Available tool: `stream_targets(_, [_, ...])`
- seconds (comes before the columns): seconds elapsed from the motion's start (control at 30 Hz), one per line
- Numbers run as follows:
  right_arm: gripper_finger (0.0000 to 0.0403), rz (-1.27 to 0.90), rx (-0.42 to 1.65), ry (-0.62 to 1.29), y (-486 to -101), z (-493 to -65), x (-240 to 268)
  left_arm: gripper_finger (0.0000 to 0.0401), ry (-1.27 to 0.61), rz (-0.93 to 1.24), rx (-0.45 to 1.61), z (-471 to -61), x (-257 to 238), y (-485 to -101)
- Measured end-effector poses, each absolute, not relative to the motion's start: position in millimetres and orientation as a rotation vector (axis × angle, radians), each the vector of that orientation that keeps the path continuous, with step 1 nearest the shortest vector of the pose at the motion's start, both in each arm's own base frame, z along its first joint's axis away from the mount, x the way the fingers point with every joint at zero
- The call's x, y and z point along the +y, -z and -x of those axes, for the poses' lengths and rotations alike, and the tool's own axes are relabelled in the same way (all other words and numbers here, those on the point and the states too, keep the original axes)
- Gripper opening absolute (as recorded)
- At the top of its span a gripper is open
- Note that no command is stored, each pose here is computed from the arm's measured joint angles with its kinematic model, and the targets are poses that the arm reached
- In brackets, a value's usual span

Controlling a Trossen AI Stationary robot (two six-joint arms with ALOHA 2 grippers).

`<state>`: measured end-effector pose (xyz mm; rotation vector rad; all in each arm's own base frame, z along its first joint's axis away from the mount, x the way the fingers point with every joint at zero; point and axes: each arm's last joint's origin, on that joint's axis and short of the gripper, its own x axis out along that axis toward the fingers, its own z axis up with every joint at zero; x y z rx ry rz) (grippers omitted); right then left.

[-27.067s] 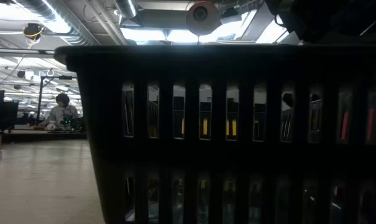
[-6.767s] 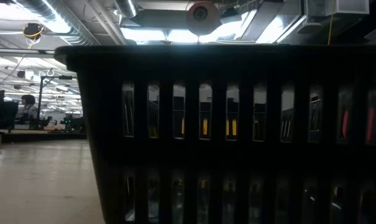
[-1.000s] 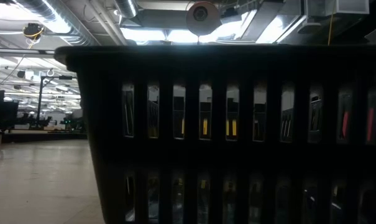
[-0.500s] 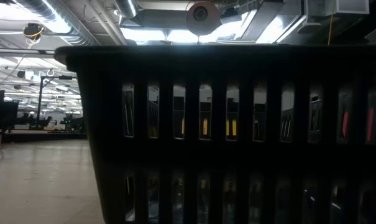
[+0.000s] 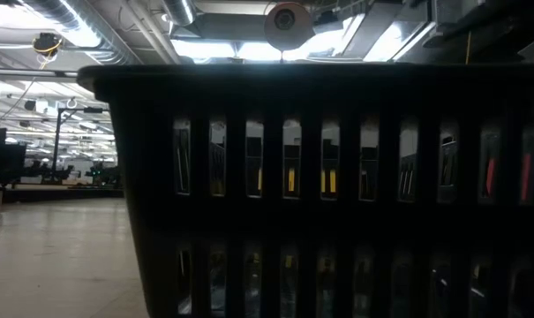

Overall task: Pick & Place School Supplies
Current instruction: Put the orange eraser into the yellow bin

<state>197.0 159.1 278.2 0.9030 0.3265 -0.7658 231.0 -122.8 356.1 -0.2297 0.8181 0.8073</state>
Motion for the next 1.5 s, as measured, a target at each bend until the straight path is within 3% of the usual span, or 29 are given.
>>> stream_targets(0.1, [0.0239, -0.904, 0.320, 0.713, -291.5, -194.1, 153.3, 0.0168, -0.824, 0.287, 0.886, -225.8, -124.2, -316.5])
stream_targets(0.27, [0.0239, -0.869, 0.352, 0.645, -309.2, -186.5, 141.5, 0.0168, -0.657, 0.204, 0.835, -232.5, -138.1, -267.5])
stream_targets(0.5, [0.0238, -0.845, 0.341, 0.544, -328.0, -180.1, 133.9, 0.0168, -0.611, 0.269, 0.742, -244.1, -143.1, -212.4])
stream_targets(0.67, [0.0235, -0.924, 0.516, 0.360, -333.5, -183.7, 139.1, 0.0168, -0.388, 0.448, 0.804, -264.1, -143.0, -214.4])
stream_targets(0.83, [0.0215, -1.042, 0.720, 0.261, -329.8, -197.2, 133.1, 0.0168, -0.469, 0.686, 0.750, -277.3, -121.2, -230.1])
stream_targets(1.07, [0.0191, -1.042, 0.676, 0.286, -332.3, -215.8, 107.2, 0.0168, -0.589, 1.018, 0.851, -287.2, -84.9, -241.6])
stream_targets(1.23, [0.0190, -1.096, 0.728, 0.290, -326.0, -230.9, 95.0, 0.0168, -0.732, 1.001, 0.891, -273.4, -76.3, -241.8])
stream_targets(1.33, [0.0190, -1.126, 0.744, 0.199, -321.7, -249.6, 96.2, 0.0168, -0.896, 0.963, 0.878, -252.6, -71.1, -247.4])
stream_targets(1.5, [0.0190, -1.158, 0.731, 0.076, -307.8, -283.6, 105.9, 0.0168, -0.992, 0.929, 0.799, -221.0, -64.9, -268.8])
